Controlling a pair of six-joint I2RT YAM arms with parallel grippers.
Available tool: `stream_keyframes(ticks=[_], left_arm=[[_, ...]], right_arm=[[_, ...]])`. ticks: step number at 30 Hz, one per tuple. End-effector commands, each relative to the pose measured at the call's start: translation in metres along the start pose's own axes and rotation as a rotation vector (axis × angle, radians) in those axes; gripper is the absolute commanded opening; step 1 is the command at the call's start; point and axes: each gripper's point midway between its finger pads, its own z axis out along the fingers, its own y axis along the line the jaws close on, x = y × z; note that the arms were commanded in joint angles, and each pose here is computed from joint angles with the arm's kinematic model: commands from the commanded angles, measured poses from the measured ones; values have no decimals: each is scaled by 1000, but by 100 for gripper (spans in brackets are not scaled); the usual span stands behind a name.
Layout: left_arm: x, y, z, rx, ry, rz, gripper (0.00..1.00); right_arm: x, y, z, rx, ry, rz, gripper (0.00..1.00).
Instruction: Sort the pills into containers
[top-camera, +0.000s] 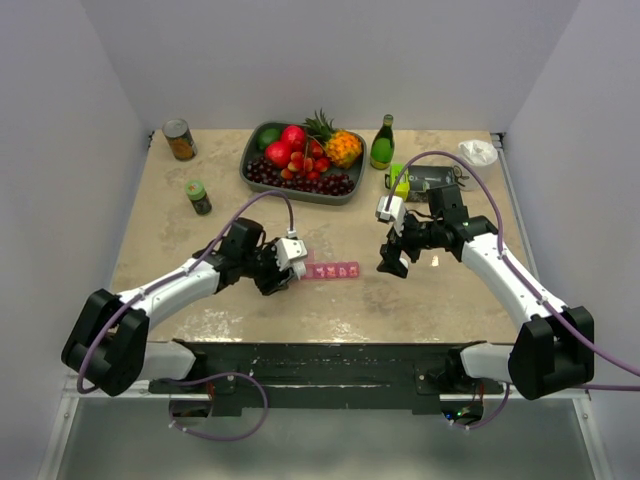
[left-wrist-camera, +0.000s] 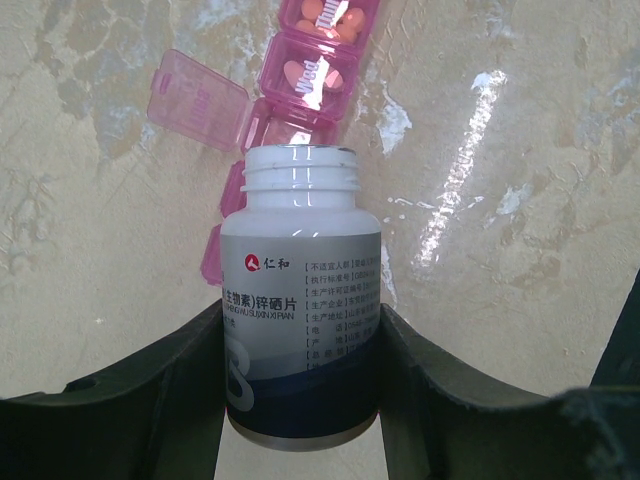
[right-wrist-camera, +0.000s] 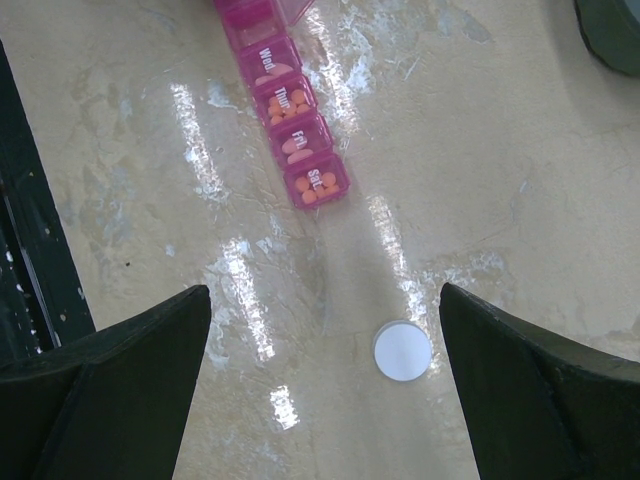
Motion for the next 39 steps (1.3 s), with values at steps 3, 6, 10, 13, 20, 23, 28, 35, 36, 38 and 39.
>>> stream_keyframes(ticks=[3, 6, 10, 13, 20, 23, 28, 35, 36, 38, 39], left_arm=[[-14, 2, 1, -3, 13, -2, 0], [-14, 2, 3, -4, 22, -6, 0], [-15, 1, 6, 2, 44, -15, 0], [-13, 1, 8, 8, 66, -25, 0], [-19, 3, 6, -4, 82, -29, 0], [-20, 0, 8, -4, 94, -34, 0], [-19, -1, 9, -8, 131, -40, 0], [-20, 0, 10, -17, 157, -40, 0], [-19, -1, 10, -15, 164, -42, 0], [-19, 0, 11, -20, 174, -43, 0], [-20, -1, 11, -18, 177, -42, 0]], right_arm=[[-7, -5, -5, 27, -13, -9, 99], [-7, -5, -4, 27, -13, -10, 99], [-7, -5, -5, 28, -12, -10, 99], [-6, -6, -4, 31, -8, -9, 99], [-5, -7, -4, 36, -6, -9, 99], [-5, -6, -4, 35, -5, -10, 99], [-5, -7, -4, 39, -4, -10, 99], [-3, -8, -4, 41, 0, -8, 99], [-3, -8, -4, 42, 0, -10, 99], [-2, -8, -4, 43, 2, -8, 99], [-3, -8, -4, 44, 0, -11, 99]])
